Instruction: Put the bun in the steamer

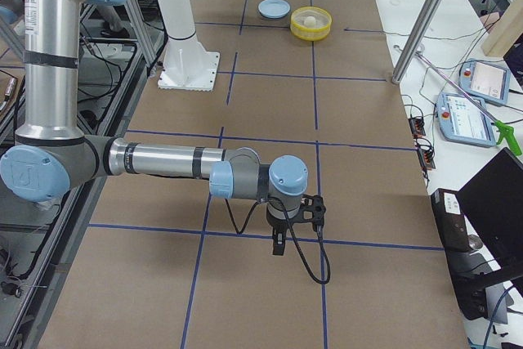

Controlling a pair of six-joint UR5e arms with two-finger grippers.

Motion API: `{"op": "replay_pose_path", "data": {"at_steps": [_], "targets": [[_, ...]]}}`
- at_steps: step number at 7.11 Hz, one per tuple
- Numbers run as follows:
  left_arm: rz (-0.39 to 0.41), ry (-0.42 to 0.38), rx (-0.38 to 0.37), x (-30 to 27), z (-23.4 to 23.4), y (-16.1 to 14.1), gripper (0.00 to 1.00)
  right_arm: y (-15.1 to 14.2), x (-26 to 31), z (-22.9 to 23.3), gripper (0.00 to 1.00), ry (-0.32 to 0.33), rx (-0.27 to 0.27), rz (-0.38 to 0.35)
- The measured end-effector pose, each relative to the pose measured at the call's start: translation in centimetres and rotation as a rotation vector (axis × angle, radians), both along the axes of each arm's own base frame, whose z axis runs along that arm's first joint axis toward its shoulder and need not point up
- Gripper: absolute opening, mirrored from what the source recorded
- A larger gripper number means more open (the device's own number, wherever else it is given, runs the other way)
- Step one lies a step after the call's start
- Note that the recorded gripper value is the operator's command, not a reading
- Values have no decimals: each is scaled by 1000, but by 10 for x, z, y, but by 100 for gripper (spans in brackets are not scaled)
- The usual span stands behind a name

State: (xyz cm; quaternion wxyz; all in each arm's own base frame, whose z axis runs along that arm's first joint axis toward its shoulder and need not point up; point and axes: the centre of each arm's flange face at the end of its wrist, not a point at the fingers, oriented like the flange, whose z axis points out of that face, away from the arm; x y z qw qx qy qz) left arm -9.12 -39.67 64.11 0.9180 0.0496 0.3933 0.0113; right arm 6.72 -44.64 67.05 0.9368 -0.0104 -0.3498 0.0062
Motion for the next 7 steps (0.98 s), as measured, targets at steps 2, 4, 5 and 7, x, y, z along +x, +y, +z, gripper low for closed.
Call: {"op": "replay_pose_path", "data": {"at_steps": [2, 4, 5, 7], "targets": [[9, 0, -14, 2, 3, 8, 100, 0, 0, 0, 100, 0, -1, 0], [12, 5, -36, 3, 16, 14, 100, 0, 0, 0, 100, 0, -1, 0], [12, 6, -43, 3, 21, 14, 100, 0, 0, 0, 100, 0, -1, 0], [12, 6, -29, 2, 14, 0, 100, 0, 0, 0, 100, 0, -1, 0]]}}
